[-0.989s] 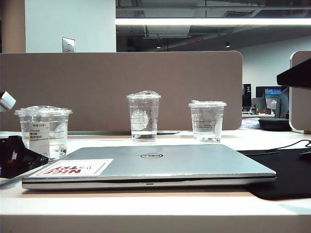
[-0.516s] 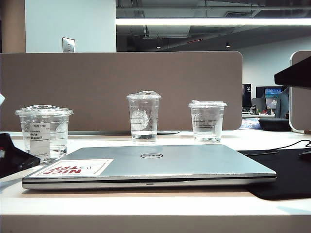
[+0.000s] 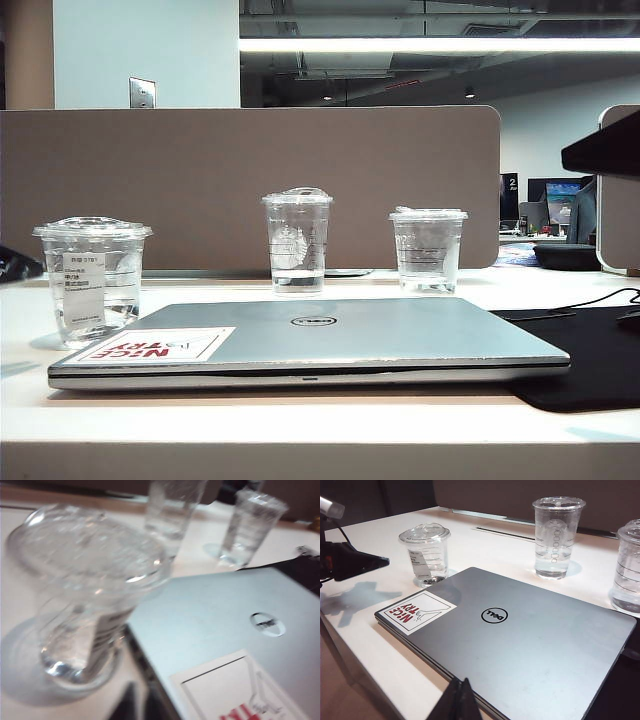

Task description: Pick up the coffee cup on the left and place it on the left side of the laptop.

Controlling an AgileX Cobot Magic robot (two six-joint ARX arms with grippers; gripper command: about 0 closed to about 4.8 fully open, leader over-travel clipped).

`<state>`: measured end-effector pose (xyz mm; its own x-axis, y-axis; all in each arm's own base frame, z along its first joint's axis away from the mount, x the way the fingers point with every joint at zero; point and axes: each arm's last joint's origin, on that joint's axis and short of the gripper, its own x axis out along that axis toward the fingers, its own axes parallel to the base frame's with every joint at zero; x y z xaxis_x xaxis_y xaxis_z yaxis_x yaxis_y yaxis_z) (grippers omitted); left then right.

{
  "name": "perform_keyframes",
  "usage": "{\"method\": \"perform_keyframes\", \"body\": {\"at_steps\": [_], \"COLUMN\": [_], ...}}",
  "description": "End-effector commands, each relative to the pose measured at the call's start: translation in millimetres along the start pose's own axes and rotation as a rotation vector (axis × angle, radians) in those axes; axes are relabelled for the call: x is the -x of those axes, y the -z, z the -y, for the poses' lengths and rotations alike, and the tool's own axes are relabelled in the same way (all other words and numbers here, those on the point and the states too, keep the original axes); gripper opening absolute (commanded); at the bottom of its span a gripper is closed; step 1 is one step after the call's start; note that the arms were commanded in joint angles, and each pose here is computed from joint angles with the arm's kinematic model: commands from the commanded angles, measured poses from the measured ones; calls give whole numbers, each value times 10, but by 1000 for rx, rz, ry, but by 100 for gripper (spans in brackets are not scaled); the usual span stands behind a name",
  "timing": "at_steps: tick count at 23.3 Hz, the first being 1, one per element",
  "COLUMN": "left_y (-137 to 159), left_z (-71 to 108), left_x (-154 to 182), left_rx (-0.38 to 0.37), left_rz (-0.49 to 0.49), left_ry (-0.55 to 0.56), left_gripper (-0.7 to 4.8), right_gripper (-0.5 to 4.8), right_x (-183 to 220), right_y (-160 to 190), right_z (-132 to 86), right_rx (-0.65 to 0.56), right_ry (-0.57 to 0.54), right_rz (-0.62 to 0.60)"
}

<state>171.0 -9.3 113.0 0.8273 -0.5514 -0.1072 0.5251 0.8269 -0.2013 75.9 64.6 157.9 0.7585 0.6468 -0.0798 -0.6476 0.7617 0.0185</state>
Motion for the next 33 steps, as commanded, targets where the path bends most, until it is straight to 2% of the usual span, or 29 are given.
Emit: {"method": "perform_keyframes", "body": {"at_steps": [1, 8, 10, 11, 13, 15, 18, 19, 22, 27, 33], "left_y": [-116, -420, -538, -625, -693, -723, -717, -702, -685, -737, -788], "left_z": [22, 130, 197, 260, 321, 355, 383, 398, 422, 470, 507], "left_x": [14, 110, 158, 200, 248, 292, 339, 366, 410, 477, 532], "left_rx": [15, 130, 102, 77, 50, 23, 5, -31, -73, -115, -192], "left_rz": [76, 261, 346, 424, 481, 496, 461, 431, 401, 455, 506], "left_ry": [3, 49, 45, 11, -23, -56, -74, -94, -113, -111, -122], "left_gripper": [-6, -5, -5, -5, -6, -6, -6, -6, -6, -6, -6], "right_gripper": [-4, -4, -4, -4, -4, -4, -4, -4, -4, -4, -4], "right_x": [0, 24, 24, 24, 24, 24, 24, 24, 32, 65, 113], "right_y": [-6, -45, -40, -37, -36, -35, -34, -34, -35, -36, -34], "right_z": [1, 0, 1, 1, 1, 5, 19, 43, 128, 280, 407], "right_rx": [-4, -4, -4, -4, -4, -4, -5, -6, -11, -19, -26], "right_ry": [2, 1, 2, 1, 1, 6, 19, 43, 130, 291, 431], "right_rz": [18, 67, 61, 59, 58, 57, 56, 56, 58, 61, 64]}}
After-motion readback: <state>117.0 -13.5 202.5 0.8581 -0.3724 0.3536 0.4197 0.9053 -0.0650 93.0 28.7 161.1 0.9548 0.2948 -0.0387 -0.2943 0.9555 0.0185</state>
